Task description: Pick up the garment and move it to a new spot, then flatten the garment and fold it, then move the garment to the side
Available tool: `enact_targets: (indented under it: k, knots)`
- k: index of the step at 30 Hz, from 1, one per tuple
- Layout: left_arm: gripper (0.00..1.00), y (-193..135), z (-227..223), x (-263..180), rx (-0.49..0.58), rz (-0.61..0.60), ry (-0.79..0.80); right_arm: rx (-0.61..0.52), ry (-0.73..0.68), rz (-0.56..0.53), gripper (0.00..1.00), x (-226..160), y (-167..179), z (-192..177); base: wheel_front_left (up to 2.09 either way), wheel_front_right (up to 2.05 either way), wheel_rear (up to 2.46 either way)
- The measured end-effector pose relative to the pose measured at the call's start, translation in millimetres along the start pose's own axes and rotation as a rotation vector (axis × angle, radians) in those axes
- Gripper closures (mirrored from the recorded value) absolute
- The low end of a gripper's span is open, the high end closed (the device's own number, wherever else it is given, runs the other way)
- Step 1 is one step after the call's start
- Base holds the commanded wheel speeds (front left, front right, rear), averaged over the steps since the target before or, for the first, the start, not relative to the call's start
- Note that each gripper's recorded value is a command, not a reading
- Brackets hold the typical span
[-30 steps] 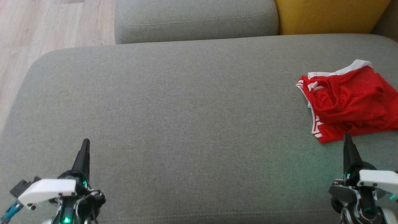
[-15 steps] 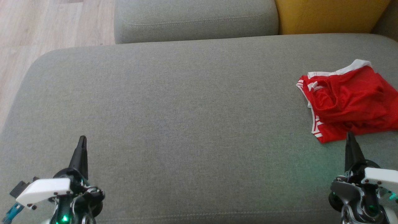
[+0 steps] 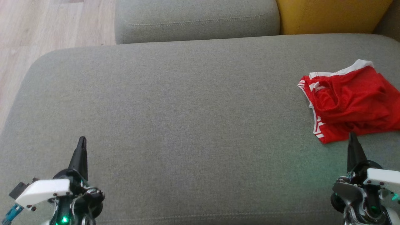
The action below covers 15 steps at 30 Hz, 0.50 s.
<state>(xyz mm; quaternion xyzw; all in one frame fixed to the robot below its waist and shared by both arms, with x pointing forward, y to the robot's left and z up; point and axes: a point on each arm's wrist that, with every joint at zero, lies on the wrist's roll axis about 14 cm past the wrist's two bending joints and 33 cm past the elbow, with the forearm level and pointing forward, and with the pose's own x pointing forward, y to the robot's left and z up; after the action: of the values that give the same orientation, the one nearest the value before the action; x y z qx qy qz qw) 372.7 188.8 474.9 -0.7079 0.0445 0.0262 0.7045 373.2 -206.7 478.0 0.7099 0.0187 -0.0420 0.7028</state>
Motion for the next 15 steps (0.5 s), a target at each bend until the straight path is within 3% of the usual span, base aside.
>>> enact_targets:
  k: [15]
  knots:
    - [1.00,0.0,0.9,0.0,-0.003,0.000,-0.004,0.000,0.002,0.000,1.00,0.0,0.0,0.0,0.00,0.00,0.00]
